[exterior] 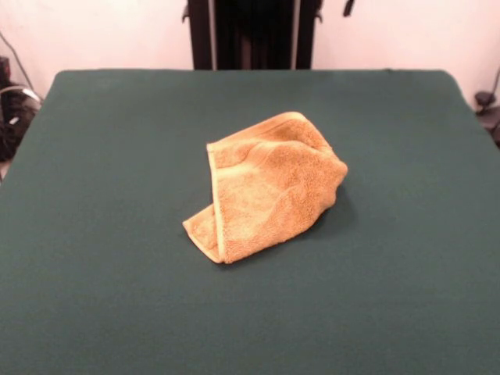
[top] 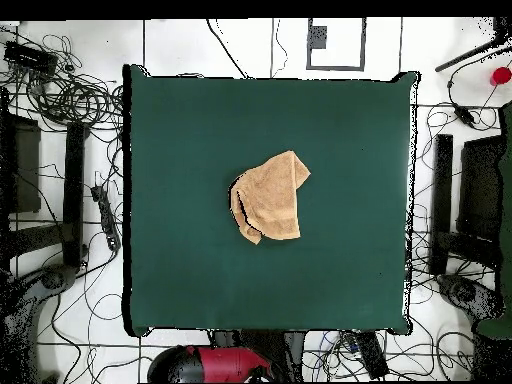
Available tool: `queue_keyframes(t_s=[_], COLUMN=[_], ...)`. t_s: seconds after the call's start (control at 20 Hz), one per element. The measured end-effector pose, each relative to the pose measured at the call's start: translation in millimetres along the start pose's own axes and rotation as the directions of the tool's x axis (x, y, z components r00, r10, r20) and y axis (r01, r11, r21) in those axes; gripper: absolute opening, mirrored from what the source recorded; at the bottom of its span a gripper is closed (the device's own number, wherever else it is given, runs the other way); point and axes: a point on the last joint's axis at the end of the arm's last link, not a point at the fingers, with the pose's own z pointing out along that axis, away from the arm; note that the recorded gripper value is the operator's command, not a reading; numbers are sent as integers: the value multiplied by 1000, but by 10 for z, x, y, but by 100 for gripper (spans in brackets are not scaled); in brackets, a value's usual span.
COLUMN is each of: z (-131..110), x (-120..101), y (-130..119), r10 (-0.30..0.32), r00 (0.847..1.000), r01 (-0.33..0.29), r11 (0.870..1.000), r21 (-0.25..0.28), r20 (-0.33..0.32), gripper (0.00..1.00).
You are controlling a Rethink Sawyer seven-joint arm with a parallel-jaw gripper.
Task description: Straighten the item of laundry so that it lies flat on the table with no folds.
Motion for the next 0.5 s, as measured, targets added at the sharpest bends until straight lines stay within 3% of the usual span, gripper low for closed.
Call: queue_keyframes(t_s=[0.5], z=[115], x=[202], y=[-67], r10=[-1], r00=[998], r01=[2], r11=[1000], r21=[18], r20=[-56], gripper=[100])
